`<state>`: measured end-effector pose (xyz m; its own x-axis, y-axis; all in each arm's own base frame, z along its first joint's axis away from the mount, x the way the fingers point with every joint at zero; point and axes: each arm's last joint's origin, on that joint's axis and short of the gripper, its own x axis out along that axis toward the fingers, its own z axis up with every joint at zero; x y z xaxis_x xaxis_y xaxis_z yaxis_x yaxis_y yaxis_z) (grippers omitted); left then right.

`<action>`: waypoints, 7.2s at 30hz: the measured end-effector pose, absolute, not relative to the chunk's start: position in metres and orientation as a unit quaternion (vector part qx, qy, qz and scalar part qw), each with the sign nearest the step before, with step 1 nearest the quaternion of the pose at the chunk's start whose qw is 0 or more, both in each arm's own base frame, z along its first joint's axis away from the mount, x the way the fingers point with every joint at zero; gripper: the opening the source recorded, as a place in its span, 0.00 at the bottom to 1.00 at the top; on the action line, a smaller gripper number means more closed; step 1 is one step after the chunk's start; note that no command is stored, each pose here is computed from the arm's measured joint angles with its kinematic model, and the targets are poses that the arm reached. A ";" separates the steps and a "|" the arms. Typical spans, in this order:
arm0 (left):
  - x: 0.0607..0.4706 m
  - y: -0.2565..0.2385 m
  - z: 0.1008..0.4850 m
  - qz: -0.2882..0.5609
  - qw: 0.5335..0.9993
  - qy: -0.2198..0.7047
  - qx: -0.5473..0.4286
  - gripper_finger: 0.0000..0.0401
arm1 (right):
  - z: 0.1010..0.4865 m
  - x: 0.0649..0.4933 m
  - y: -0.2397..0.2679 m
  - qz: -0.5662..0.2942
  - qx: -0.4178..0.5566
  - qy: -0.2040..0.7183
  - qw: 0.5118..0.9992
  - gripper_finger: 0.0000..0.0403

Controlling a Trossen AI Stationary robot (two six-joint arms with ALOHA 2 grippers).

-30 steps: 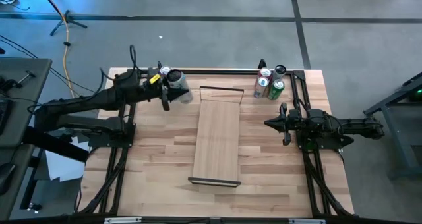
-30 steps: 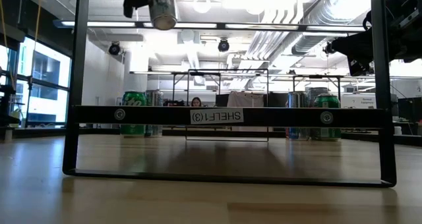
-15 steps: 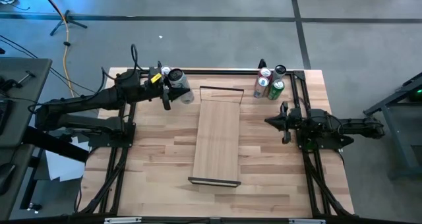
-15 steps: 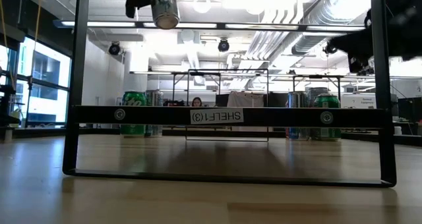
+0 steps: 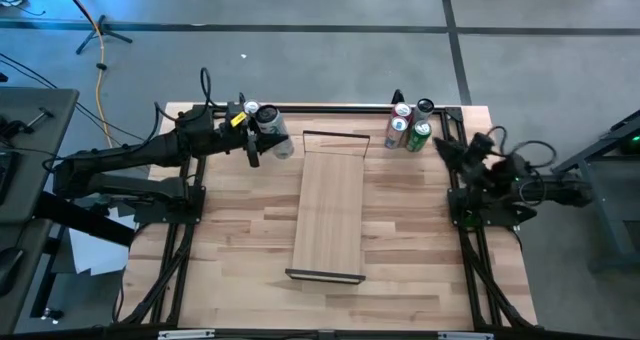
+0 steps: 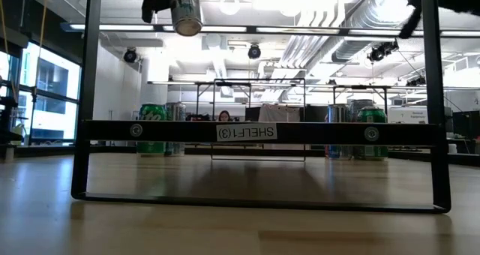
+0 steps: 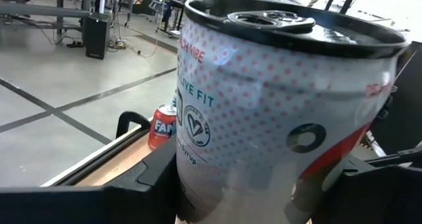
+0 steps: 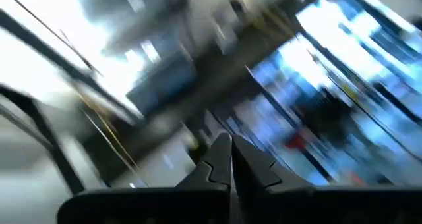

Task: Place canned beverage on shelf
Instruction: Put the left white-pink soda can on the shelf

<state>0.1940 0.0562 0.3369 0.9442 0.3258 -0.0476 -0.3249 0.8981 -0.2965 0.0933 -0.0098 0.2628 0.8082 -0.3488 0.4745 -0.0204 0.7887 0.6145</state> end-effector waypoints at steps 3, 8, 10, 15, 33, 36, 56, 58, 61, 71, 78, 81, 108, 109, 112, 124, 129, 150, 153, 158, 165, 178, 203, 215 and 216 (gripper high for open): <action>0.199 0.056 0.335 0.144 0.978 0.006 -0.154 0.48 | 0.277 0.116 -0.010 -0.118 0.300 -0.215 0.922 0.04; 0.210 0.055 0.326 0.112 0.981 0.033 -0.157 0.48 | 0.304 0.158 -0.011 -0.114 0.281 -0.106 0.947 0.25; 0.215 0.054 0.322 0.109 0.981 0.045 -0.153 0.48 | 0.312 0.174 -0.013 -0.124 0.276 -0.067 0.951 0.36; 0.225 0.053 0.324 0.085 0.986 0.016 -0.142 0.48 | 0.331 0.215 -0.021 -0.137 0.266 0.014 0.954 0.64; 0.237 0.054 0.331 0.052 0.989 -0.047 -0.131 0.48 | 0.340 0.351 -0.030 -0.056 0.106 0.144 0.982 0.82; 0.237 0.054 0.330 0.051 0.989 -0.046 -0.131 0.48 | 0.340 0.365 -0.031 -0.051 0.106 0.132 0.984 0.82; 0.252 0.056 0.334 0.042 0.993 -0.036 -0.107 0.49 | 0.334 0.388 -0.035 -0.038 0.093 0.134 0.986 0.65; 0.252 0.056 0.334 0.042 0.992 -0.035 -0.110 0.50 | 0.334 0.388 -0.035 -0.038 0.090 0.135 0.986 0.58; 0.252 0.056 0.334 0.042 0.993 -0.035 -0.109 0.52 | 0.334 0.388 -0.035 -0.038 0.087 0.135 0.986 0.58; 0.245 0.056 0.333 0.056 0.992 -0.008 -0.112 0.67 | 0.340 0.375 -0.040 -0.044 0.074 0.165 0.983 0.58; 0.209 0.059 0.337 0.104 0.988 0.054 -0.103 0.68 | 0.360 0.331 -0.046 -0.063 0.056 0.217 0.973 0.58; 0.197 0.059 0.333 0.133 0.980 0.092 -0.117 0.68 | 0.359 0.306 -0.044 -0.082 0.062 0.213 0.972 0.58; 0.232 0.071 0.330 0.166 0.966 0.003 -0.196 0.69 | 0.171 0.262 -0.008 -0.249 0.129 0.038 0.959 0.58; 0.232 0.071 0.330 0.167 0.966 0.003 -0.199 0.69 | 0.166 0.267 -0.009 -0.253 0.129 0.039 0.958 0.58; 0.232 0.071 0.330 0.169 0.964 0.001 -0.205 0.69 | 0.149 0.279 -0.013 -0.262 0.125 0.057 0.955 0.58; 0.232 0.071 0.330 0.170 0.963 0.000 -0.209 0.69 | 0.132 0.347 -0.020 -0.262 0.079 0.049 0.961 0.58; 0.232 0.071 0.330 0.171 0.963 0.001 -0.209 0.69 | 0.121 0.365 -0.022 -0.264 0.075 0.060 0.960 0.58; 0.232 0.071 0.329 0.169 0.963 0.004 -0.210 0.69 | 0.115 0.381 -0.039 -0.285 0.063 0.101 0.951 0.62; 0.232 0.071 0.329 0.169 0.963 0.004 -0.210 0.69 | 0.114 0.381 -0.039 -0.285 0.067 0.101 0.951 0.63; 0.232 0.071 0.329 0.169 0.963 0.004 -0.210 0.69 | 0.114 0.381 -0.039 -0.282 0.049 0.107 0.952 0.63; 0.232 0.071 0.329 0.169 0.963 0.004 -0.211 0.69 | 0.114 0.381 -0.039 -0.283 0.048 0.106 0.952 0.63; 0.232 0.071 0.329 0.169 0.960 0.002 -0.222 0.69 | 0.114 0.380 -0.039 -0.286 0.068 0.103 0.950 0.63; 0.228 0.071 0.329 0.173 0.960 0.012 -0.222 0.69 | 0.117 0.378 -0.033 -0.273 0.065 0.122 0.952 0.87; 0.192 0.074 0.347 0.203 0.961 -0.005 -0.190 0.69 | 0.141 0.345 -0.030 -0.262 0.016 0.306 0.915 0.89; 0.191 0.074 0.347 0.204 0.961 -0.004 -0.185 0.69 | 0.144 0.342 -0.029 -0.254 0.011 0.320 0.913 0.89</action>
